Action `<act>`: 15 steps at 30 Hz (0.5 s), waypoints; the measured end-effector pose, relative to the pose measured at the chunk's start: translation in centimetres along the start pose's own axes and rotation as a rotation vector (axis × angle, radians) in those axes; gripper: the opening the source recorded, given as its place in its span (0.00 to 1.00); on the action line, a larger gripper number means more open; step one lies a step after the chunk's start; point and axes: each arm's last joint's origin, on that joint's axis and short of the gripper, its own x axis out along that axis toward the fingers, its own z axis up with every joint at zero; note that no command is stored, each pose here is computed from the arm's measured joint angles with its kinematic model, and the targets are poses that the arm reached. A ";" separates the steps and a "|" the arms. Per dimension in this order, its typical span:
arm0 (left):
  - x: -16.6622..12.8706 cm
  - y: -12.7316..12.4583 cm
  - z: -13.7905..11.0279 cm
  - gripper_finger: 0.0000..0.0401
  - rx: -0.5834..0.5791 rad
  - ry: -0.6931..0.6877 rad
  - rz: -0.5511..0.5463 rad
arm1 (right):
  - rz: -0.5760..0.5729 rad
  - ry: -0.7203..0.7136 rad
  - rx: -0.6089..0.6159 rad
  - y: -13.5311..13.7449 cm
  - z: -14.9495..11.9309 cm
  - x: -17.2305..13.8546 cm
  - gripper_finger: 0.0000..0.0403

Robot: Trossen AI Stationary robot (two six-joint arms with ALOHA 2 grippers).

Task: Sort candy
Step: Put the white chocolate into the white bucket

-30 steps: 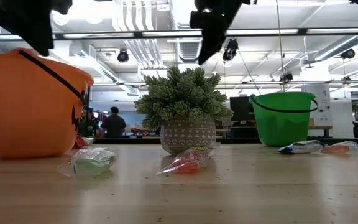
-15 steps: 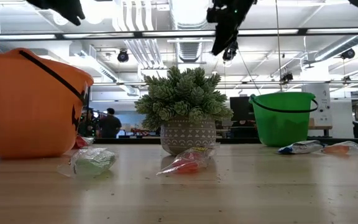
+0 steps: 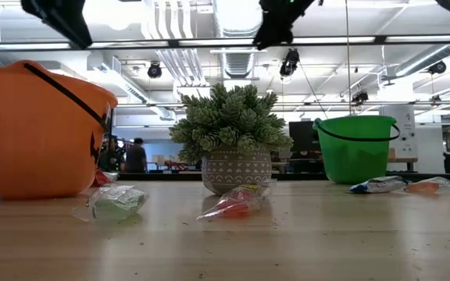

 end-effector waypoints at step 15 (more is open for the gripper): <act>1.9 2.1 -0.4 0.31 -0.233 -0.001 0.193 | 0.081 -0.129 0.142 -1.9 -0.1 10.7 0.47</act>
